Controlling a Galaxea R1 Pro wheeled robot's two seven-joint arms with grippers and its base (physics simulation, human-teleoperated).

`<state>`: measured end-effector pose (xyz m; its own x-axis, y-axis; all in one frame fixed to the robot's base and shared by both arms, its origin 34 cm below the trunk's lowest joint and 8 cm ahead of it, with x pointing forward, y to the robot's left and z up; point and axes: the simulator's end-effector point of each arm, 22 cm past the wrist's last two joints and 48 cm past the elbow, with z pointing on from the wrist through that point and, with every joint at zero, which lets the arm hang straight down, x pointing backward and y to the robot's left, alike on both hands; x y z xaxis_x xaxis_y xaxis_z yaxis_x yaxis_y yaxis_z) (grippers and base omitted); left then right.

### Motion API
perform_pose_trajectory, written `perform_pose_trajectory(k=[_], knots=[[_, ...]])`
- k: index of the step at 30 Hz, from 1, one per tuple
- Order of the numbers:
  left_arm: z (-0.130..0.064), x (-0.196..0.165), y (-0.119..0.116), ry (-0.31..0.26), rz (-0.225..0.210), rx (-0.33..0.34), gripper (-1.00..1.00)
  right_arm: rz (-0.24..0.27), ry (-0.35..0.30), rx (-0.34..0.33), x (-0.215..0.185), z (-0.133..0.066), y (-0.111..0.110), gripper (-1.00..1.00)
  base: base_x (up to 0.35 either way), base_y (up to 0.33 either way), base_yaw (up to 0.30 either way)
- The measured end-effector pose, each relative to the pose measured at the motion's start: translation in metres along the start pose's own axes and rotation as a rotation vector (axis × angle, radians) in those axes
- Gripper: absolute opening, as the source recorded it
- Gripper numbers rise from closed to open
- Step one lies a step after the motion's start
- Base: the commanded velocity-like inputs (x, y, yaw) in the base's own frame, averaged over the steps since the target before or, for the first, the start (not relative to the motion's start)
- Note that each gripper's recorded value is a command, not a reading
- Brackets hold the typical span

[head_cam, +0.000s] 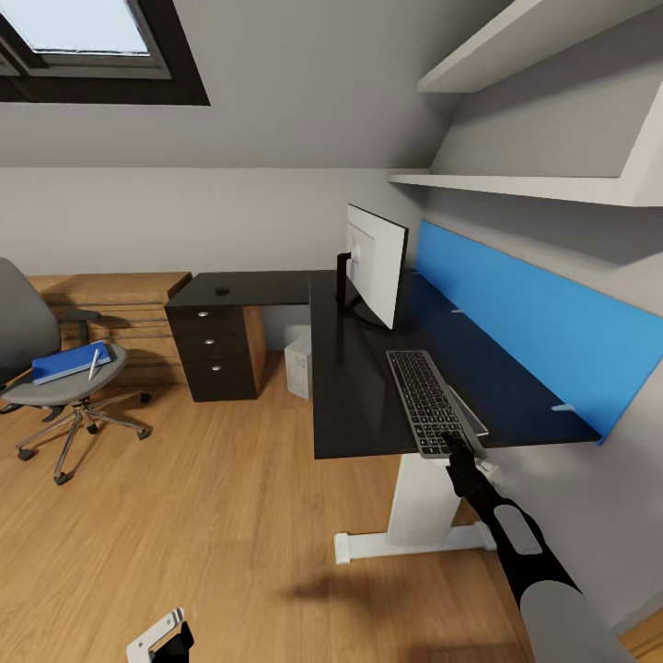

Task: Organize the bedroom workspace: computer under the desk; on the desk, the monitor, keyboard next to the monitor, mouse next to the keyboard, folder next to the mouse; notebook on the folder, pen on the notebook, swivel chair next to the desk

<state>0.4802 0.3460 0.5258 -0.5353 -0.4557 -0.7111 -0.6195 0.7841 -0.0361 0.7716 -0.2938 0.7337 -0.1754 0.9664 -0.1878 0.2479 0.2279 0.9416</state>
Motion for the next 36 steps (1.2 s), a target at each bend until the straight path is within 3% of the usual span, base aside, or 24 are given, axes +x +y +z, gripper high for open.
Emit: perform_pose_trajectory(k=[8, 9, 36], knots=[[-0.0002, 0.0000, -0.0009, -0.001, 0.005, 0.003, 1.00, -0.002, 0.000, -0.001, -0.0001, 0.0001, 0.0004, 1.00, 0.000, 0.000, 0.000], [-0.0002, 0.0000, -0.0009, -0.001, 0.005, 0.003, 1.00, -0.002, 0.000, -0.001, -0.0001, 0.0001, 0.0005, -1.00, 0.000, 0.000, 0.000], [-0.0050, -0.0043, -0.0012, 0.001, 0.006, 0.002, 1.00, -0.005, 0.002, -0.005, 0.0004, -0.0009, 0.0091, -1.00, 0.000, 0.000, 0.000]])
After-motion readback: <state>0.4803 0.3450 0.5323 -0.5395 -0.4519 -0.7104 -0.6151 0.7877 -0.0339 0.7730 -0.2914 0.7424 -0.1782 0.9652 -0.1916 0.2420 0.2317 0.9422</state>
